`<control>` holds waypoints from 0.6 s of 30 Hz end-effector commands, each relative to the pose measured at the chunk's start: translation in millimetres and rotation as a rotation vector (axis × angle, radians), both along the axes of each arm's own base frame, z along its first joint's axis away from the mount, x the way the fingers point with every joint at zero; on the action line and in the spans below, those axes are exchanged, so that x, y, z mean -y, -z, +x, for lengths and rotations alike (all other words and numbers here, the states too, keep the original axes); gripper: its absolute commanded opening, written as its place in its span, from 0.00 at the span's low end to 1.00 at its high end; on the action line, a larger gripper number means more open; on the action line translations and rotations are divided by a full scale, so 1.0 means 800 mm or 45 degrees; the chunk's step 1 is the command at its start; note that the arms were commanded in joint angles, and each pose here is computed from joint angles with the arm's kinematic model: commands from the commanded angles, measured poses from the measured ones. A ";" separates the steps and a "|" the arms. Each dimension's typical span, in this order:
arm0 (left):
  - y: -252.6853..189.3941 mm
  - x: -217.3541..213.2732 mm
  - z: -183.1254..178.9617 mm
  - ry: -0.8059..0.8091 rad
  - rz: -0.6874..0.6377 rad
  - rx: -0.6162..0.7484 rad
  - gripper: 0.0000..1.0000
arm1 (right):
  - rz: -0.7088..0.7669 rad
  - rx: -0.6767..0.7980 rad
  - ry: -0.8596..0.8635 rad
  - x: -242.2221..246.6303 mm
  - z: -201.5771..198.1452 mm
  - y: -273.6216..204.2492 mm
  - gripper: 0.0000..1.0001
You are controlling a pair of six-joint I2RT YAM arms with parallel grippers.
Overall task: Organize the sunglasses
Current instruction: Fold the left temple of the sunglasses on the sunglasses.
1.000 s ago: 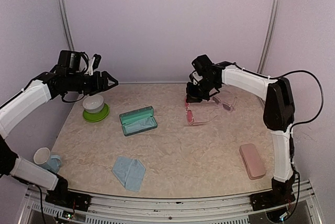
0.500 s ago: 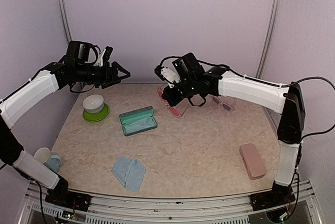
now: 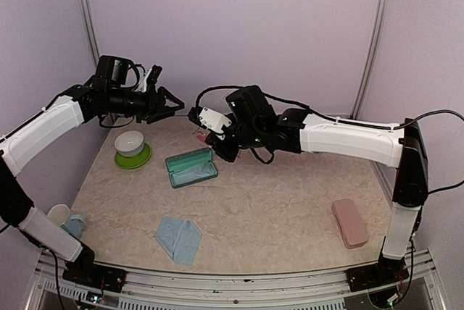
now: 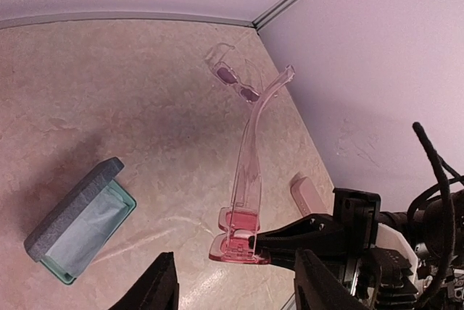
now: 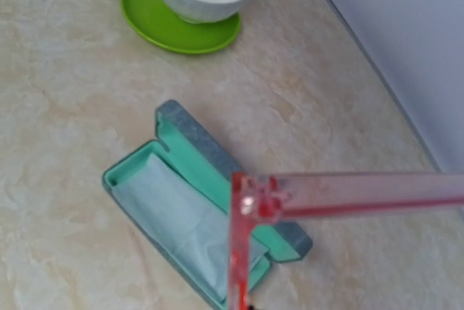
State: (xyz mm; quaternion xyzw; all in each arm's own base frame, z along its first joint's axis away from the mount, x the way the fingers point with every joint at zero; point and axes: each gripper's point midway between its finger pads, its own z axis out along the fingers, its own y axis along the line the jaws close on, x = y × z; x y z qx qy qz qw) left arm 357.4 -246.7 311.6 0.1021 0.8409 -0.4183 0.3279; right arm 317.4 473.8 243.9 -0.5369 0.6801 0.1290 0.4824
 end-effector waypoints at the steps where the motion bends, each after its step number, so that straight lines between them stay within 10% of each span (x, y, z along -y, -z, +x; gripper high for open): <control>1: -0.004 0.015 -0.010 0.065 -0.024 -0.005 0.52 | 0.089 0.115 -0.110 -0.009 -0.026 -0.045 0.00; 18: -0.004 0.049 -0.049 0.303 -0.072 0.055 0.50 | 0.160 0.202 -0.313 -0.007 -0.076 -0.059 0.00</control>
